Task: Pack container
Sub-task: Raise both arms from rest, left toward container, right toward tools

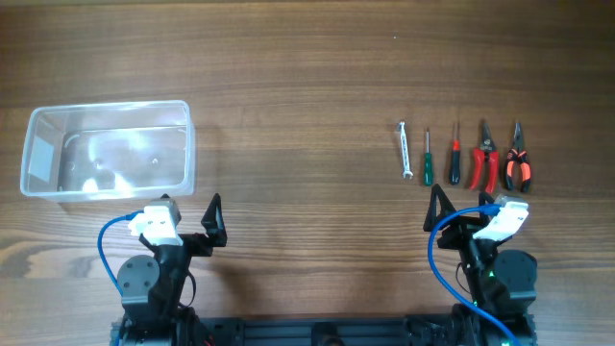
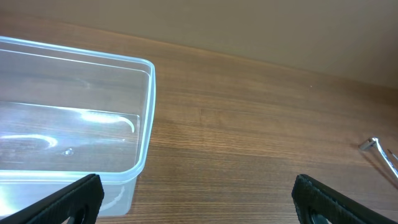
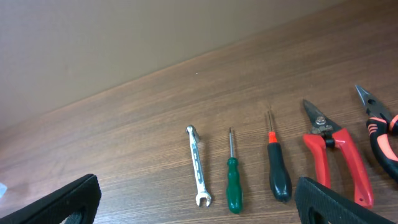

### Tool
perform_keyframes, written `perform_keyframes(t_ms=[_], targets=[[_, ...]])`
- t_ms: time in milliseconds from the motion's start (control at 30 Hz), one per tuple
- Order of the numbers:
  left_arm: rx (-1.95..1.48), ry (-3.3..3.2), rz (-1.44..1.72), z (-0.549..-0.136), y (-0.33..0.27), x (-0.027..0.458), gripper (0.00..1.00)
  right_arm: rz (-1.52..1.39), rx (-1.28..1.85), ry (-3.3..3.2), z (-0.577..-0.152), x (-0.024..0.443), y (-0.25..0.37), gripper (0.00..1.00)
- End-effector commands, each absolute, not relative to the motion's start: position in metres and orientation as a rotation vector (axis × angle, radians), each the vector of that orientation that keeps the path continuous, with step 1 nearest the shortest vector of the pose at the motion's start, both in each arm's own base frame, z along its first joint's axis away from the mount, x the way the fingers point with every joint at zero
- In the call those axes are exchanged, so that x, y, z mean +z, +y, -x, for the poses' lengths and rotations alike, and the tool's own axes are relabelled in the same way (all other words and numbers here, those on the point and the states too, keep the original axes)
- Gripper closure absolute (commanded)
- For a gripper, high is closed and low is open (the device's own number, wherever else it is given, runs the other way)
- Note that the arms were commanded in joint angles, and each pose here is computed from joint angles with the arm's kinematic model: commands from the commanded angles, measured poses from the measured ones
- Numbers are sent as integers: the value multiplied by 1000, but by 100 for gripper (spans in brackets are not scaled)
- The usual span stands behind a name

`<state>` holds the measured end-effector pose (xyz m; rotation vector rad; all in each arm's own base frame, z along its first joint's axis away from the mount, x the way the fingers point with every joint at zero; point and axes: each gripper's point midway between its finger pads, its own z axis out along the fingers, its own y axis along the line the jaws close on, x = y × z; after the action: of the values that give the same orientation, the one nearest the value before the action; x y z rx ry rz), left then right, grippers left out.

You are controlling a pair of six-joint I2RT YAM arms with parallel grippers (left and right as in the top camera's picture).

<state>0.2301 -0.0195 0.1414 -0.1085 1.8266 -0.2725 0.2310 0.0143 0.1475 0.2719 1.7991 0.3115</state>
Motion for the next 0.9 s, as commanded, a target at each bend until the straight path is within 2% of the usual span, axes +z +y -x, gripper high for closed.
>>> perform_keyframes(t_ms=[0, 233, 367, 433, 567, 700, 867], targets=[[-271, 1826, 110, -230, -20, 139, 0, -346, 390, 1782, -231, 148, 16, 0], [-272, 1825, 110, -230, -20, 139, 0, -348, 398, 1783, -231, 148, 17, 0], [-272, 1821, 109, -231, -20, 140, 0, -497, 533, 1764, -231, 147, 19, 0], [-273, 1816, 108, -230, -20, 142, 0, -455, 571, 1796, -230, 145, 29, 0], [-260, 1736, 109, -227, -17, 186, 0, -404, 533, 1849, -235, 160, 31, 0], [-159, 1777, 200, -234, 3, 211, 0, -337, 461, 1938, -258, 192, 32, 0], [-131, 1937, 235, -276, 8, 229, 0, -355, 444, 2072, -306, 227, 35, 0]])
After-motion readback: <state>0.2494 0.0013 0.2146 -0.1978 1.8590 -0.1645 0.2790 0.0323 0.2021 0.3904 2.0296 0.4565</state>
